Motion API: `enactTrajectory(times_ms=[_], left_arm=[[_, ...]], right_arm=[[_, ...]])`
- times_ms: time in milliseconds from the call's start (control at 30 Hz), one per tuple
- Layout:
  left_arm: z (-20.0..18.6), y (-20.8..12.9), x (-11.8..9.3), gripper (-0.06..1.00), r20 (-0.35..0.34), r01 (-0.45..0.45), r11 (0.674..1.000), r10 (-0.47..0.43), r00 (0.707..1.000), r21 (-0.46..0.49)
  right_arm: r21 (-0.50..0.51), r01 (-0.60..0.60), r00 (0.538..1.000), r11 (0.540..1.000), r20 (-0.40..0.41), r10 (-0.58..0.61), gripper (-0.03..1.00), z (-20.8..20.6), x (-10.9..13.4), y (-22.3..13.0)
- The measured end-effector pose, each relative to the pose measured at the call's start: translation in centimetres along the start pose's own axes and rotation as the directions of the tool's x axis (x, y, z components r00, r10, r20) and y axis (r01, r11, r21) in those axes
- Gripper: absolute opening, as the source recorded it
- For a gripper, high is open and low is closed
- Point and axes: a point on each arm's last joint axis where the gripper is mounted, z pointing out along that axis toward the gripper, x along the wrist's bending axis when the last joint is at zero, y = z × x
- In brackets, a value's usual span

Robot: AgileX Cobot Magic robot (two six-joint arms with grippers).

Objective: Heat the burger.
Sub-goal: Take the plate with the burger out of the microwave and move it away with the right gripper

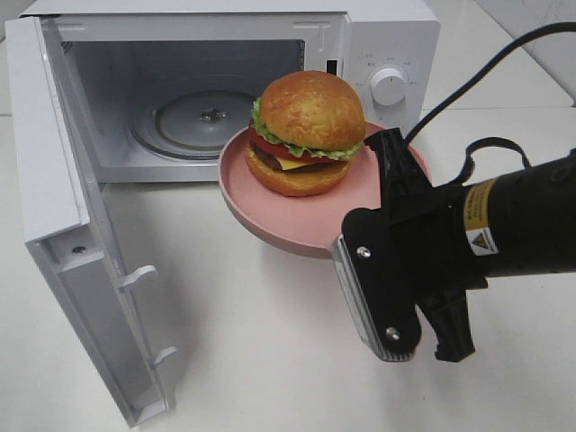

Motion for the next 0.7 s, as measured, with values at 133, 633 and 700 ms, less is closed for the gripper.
enactTrajectory(times_ms=[133,633,700], left_arm=[[0.0,0.0,0.0,0.97,0.0,0.0,1.0,0.0,1.0,0.0],[0.0,0.0,0.0,0.97,0.0,0.0,1.0,0.0,1.0,0.0],[0.0,0.0,0.0,0.97,0.0,0.0,1.0,0.0,1.0,0.0]], right_arm=[[0.007,-0.004,1.0,1.0,0.004,0.004,0.09,-1.1,0.6,-0.3],[0.099,-0.023,0.999,0.995,-0.034,0.027,0.09,-6.3,4.7,-2.5],[0.122,-0.031,0.998,0.992,-0.044,0.036,0.09,-7.2,5.4,-2.9]])
